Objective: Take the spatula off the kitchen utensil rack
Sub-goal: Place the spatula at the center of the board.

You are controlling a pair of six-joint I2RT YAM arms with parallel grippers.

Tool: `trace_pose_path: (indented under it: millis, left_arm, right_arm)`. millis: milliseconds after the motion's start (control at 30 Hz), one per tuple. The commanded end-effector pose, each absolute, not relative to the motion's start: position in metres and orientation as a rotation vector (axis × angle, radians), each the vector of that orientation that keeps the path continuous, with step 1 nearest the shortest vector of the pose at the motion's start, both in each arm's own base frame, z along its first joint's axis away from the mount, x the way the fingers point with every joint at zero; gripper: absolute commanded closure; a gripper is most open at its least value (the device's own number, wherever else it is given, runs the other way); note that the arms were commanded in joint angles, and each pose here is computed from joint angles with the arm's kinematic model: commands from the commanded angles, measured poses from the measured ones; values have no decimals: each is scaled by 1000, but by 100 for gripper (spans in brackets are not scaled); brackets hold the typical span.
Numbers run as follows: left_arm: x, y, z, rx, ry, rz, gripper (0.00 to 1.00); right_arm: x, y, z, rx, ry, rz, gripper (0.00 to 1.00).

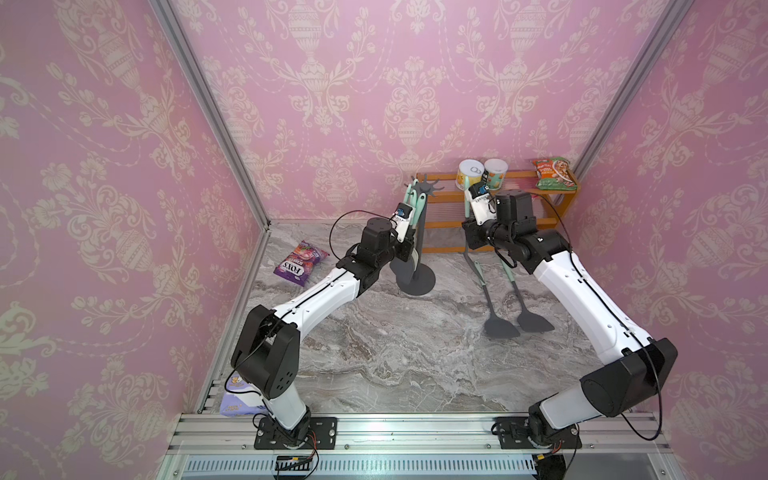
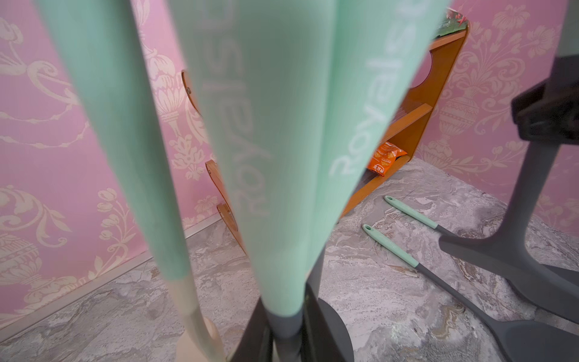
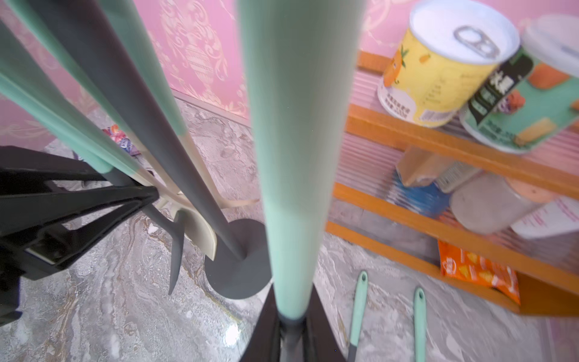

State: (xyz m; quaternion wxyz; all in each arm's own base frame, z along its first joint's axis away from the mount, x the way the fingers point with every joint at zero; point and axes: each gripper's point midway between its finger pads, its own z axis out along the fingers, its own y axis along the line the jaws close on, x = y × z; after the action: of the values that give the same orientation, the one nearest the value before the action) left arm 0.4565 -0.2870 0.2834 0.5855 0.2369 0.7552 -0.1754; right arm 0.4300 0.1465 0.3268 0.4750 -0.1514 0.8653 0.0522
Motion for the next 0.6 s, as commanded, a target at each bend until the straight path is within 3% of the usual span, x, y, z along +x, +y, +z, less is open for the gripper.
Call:
trace_pose_path:
  millis: [0, 233, 567]
  left_arm:
    - [457, -284, 303, 546, 1697, -414, 82]
    - [455, -286, 304, 550, 1682, -427, 83]
    - [453, -289, 302, 564, 1677, -451, 83]
  right_arm:
    - [412, 101, 314, -89, 2262, -151, 100]
    - [390, 74, 303, 148, 2353, -353, 100]
    - [402, 91, 218, 192, 2505, -464, 100]
